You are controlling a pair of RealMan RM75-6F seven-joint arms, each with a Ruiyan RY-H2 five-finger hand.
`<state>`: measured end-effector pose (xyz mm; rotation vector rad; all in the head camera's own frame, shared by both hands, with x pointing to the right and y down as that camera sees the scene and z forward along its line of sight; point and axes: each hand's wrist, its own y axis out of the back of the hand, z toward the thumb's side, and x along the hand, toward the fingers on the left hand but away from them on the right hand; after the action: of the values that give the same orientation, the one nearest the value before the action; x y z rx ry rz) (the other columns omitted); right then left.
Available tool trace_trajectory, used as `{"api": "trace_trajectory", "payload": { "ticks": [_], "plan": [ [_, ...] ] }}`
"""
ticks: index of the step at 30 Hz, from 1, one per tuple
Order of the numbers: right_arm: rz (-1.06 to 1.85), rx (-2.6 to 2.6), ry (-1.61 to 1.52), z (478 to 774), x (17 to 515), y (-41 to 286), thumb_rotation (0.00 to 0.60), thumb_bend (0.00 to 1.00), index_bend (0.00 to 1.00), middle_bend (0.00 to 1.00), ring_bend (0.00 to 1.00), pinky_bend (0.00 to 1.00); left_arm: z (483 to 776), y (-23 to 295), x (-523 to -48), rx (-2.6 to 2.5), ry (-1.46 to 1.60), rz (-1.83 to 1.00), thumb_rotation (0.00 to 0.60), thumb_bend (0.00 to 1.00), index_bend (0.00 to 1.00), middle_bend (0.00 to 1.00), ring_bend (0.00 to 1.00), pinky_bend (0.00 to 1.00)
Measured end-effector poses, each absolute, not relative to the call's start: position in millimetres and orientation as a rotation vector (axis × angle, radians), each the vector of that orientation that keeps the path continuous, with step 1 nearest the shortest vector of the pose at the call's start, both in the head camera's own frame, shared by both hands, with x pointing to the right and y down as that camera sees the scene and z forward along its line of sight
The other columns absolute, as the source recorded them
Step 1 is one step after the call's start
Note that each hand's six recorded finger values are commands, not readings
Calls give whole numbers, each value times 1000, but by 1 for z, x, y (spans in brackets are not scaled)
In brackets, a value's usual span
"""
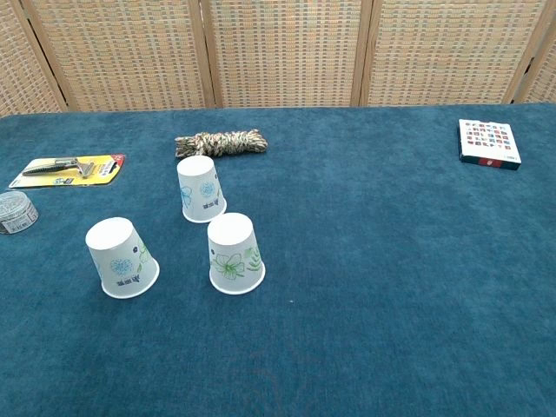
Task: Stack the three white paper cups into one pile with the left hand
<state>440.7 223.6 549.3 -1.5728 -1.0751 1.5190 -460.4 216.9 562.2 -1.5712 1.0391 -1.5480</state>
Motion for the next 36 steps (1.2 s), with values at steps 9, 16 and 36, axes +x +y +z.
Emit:
{"api": "trace_trajectory", "payload": {
  "ticks": [9, 16, 36],
  "plan": [
    [1521, -1570, -1080, 548, 442, 224, 600, 0, 0, 0, 0, 0, 573, 210, -437, -1661, 933, -1472, 600, 219, 0, 0, 0, 0],
    [1523, -1569, -1085, 549, 443, 223, 600, 0, 0, 0, 0, 0, 602, 192, -392, -1820, 712, -1397, 600, 219, 0, 0, 0, 22],
    [1545, -1561, -1129, 547, 454, 219, 600, 0, 0, 0, 0, 0, 675, 152, -275, -1949, 373, -1300, 600, 221, 245, 283, 310, 355]
  ]
}}
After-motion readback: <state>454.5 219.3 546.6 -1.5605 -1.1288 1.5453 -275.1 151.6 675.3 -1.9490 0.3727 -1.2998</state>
